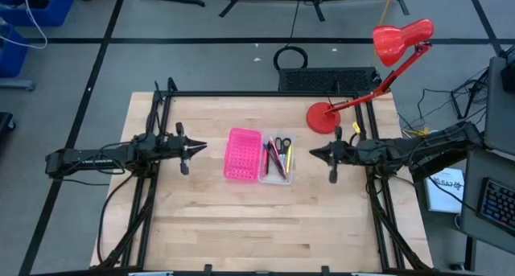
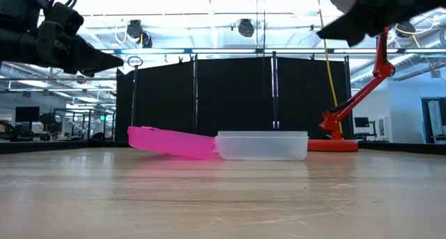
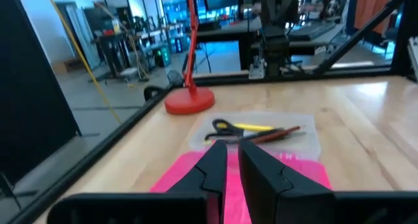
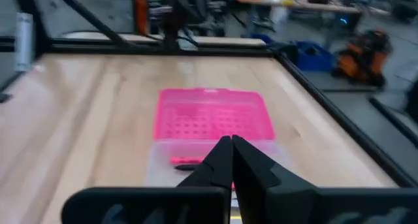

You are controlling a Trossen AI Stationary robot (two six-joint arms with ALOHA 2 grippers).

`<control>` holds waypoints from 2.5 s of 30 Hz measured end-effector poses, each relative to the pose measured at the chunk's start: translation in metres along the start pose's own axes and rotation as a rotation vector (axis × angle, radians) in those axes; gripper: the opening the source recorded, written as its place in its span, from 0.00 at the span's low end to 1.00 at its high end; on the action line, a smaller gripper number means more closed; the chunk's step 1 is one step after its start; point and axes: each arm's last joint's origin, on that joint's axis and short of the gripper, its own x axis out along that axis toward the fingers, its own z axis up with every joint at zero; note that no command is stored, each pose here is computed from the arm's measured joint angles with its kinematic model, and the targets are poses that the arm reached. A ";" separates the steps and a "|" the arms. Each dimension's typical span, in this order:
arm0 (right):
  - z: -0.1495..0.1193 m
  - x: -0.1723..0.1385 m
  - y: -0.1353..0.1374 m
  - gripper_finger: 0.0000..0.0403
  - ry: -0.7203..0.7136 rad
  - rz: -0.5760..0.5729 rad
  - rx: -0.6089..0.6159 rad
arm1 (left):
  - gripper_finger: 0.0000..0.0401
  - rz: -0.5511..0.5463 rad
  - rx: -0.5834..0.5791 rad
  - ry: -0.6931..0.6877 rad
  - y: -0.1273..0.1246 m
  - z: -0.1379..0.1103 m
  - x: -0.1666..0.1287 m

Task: Pick & place school supplies into a supply box
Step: Return To Home Position

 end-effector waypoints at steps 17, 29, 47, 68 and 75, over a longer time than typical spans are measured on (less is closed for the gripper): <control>-0.062 -0.032 -0.011 0.00 -0.453 0.072 0.001 | 0.01 -0.176 0.091 -0.112 -0.005 0.009 -0.001; -0.068 -0.033 -0.011 0.00 -0.393 0.109 0.113 | 0.00 -0.250 0.110 -0.257 -0.008 0.021 -0.004; -0.073 -0.045 -0.009 0.00 -0.407 0.181 -0.047 | 0.00 -0.354 0.239 -0.313 -0.019 0.025 -0.020; -0.080 -0.036 -0.025 0.00 -0.304 -0.073 0.065 | 0.00 -0.306 0.276 -0.250 -0.010 0.008 -0.015; -0.084 -0.033 -0.026 0.00 -0.266 0.020 0.068 | 0.00 -0.273 0.210 -0.128 -0.003 -0.003 -0.013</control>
